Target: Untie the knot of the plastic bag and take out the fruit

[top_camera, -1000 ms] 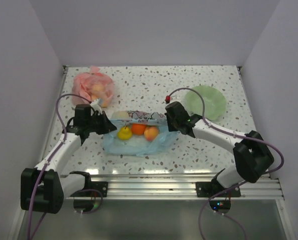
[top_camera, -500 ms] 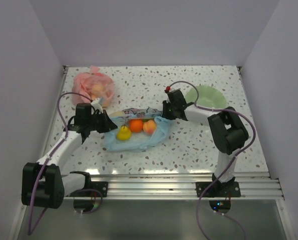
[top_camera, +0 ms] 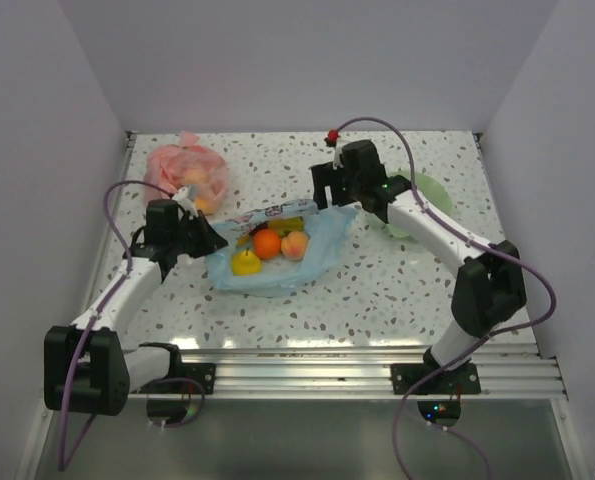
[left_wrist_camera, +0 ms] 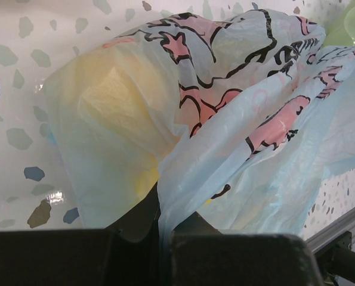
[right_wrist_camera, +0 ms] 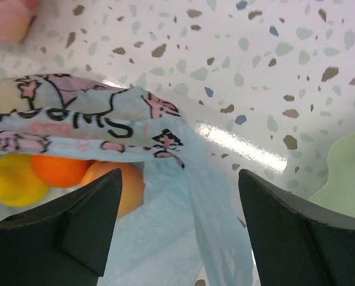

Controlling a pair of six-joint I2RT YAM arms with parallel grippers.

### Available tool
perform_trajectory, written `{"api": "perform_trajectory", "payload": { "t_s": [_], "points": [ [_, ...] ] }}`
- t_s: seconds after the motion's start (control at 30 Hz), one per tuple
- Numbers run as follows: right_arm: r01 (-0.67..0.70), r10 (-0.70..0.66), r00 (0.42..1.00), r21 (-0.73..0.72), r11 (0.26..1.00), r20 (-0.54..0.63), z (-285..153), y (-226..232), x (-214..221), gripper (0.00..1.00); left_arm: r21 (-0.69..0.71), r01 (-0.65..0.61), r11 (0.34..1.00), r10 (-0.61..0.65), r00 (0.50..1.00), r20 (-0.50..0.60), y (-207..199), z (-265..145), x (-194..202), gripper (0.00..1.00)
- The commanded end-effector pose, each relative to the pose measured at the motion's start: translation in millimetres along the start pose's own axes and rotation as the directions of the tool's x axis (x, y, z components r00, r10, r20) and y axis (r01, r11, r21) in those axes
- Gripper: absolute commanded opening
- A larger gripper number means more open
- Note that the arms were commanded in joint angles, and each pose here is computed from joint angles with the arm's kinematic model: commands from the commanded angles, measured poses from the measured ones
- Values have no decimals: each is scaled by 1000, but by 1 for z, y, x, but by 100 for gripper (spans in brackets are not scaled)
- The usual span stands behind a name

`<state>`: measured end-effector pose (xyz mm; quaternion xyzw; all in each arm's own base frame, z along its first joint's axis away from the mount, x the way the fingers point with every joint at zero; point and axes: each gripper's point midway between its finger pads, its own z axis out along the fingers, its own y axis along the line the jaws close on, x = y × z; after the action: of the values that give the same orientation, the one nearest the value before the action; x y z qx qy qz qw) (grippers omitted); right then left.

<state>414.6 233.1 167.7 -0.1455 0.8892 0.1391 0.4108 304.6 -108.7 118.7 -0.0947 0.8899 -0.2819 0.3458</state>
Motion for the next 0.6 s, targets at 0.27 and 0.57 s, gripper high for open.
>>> {"api": "perform_trajectory", "payload": {
  "t_s": [0.27, 0.57],
  "points": [
    [91, -78, 992, -134, 987, 97, -59, 58, -12, 69, -26, -16, 1000, 18, 998, 65, 1, -8, -10, 0],
    [-140, 134, 986, -60, 988, -96, 0, 29, 130, 44, -4, -49, 999, 49, 998, 49, 6, -8, 9, 0]
  ]
}}
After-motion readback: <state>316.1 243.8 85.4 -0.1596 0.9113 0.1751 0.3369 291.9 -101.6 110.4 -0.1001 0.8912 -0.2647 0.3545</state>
